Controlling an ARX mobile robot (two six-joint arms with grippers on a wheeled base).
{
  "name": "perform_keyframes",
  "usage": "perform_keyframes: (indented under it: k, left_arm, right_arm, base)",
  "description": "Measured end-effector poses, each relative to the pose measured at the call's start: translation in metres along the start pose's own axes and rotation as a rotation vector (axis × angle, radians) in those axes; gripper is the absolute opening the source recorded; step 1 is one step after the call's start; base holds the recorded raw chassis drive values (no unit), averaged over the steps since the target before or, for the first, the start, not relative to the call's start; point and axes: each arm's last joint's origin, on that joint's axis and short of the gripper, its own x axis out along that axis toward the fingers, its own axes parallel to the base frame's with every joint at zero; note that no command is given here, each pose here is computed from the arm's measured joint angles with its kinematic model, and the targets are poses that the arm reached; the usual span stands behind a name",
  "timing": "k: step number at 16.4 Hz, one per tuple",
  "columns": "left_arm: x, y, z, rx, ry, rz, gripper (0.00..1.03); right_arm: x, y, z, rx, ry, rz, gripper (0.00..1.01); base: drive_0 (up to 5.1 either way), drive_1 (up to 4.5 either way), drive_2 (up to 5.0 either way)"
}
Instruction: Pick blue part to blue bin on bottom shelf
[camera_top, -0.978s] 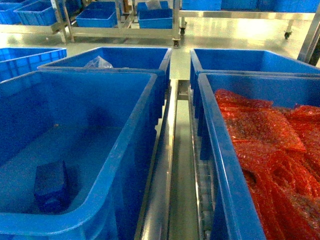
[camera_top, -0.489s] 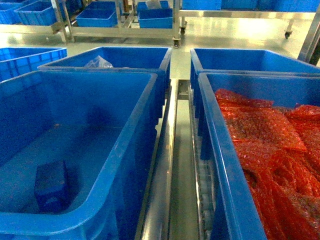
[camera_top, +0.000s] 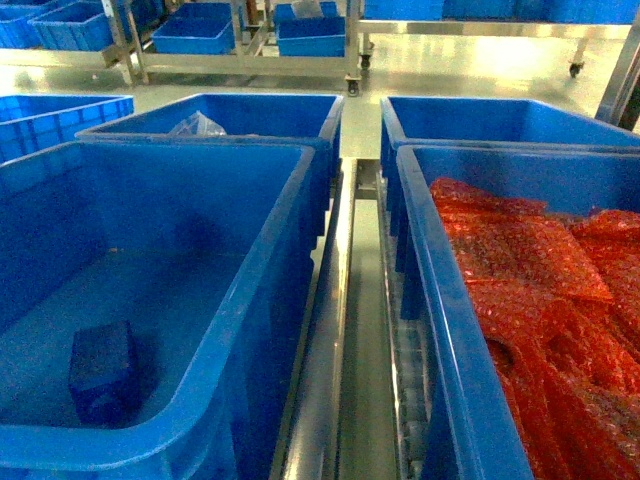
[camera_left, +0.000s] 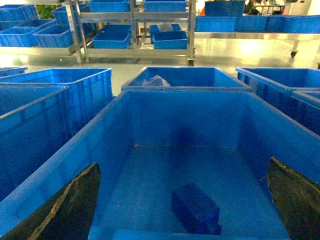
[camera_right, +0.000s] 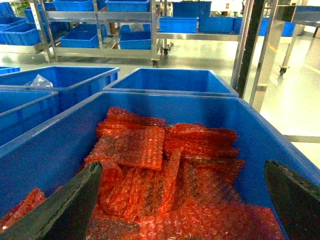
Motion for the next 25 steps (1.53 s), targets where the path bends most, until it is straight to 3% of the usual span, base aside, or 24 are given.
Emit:
perform_keyframes:
  k: [25]
  left_arm:
    - [0.0,0.0,0.0,0.0,0.0,0.0,0.98]
  right_arm:
    - [0.0,0.0,0.0,0.0,0.0,0.0,0.98]
  base:
    - [0.0,0.0,0.0]
